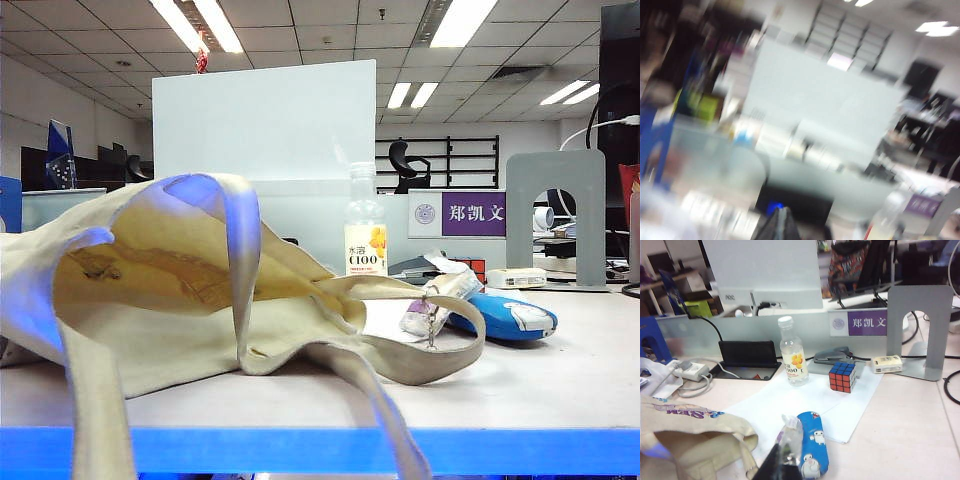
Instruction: Take the glasses case out of the canvas bag and put it on the table.
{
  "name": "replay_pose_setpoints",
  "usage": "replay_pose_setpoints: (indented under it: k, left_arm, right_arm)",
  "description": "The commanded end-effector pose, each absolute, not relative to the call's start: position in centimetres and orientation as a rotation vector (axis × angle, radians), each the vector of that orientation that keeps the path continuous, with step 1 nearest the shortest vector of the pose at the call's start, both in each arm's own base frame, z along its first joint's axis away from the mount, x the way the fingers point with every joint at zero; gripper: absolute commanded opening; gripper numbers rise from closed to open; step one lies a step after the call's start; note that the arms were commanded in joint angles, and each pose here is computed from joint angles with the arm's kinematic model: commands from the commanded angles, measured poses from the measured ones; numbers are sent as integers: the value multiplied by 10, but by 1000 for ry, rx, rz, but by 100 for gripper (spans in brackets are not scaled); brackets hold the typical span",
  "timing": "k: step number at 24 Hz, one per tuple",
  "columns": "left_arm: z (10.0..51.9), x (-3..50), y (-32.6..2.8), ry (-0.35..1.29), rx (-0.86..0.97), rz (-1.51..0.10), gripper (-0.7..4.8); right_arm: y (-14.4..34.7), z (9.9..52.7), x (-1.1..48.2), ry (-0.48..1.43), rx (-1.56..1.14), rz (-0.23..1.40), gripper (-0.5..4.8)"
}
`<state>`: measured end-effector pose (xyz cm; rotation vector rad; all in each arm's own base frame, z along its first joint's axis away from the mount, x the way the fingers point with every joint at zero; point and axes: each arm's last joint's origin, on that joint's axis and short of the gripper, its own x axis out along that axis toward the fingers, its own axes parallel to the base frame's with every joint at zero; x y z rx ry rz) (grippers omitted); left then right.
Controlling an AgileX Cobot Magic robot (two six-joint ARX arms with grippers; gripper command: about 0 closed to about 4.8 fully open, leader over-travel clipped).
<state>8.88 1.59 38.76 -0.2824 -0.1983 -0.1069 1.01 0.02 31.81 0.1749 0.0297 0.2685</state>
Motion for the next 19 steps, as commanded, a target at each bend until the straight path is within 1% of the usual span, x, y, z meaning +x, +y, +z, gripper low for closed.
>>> replay_pose_setpoints:
  k: [1,4,7,9,11,13,17,19]
  left_arm:
    - [389,60,7,-246,-226,-116,-6]
    - [382,36,0,-231,-237,-115,-6]
    - [367,13,-7,-173,-253,-121,-6]
    - [357,0,-12,-132,-250,-132,-6]
    - [346,-13,-16,-100,-205,-125,-6]
    - [336,-22,-18,-99,-116,-100,-6]
    - [324,-11,-15,-53,-84,-106,-6]
    - [315,2,-11,-63,-82,-114,-6]
  right_arm:
    - [1,301,11,26,183,272,-8]
    - [4,294,19,68,174,266,-8]
    - [10,288,29,24,189,326,-8]
    - [14,282,38,-24,200,334,-8]
    - [18,272,48,-56,208,347,-8]
    - [22,260,57,-80,215,353,-8]
    - [29,235,71,-100,219,368,-8]
    - [30,223,75,-89,216,364,-8]
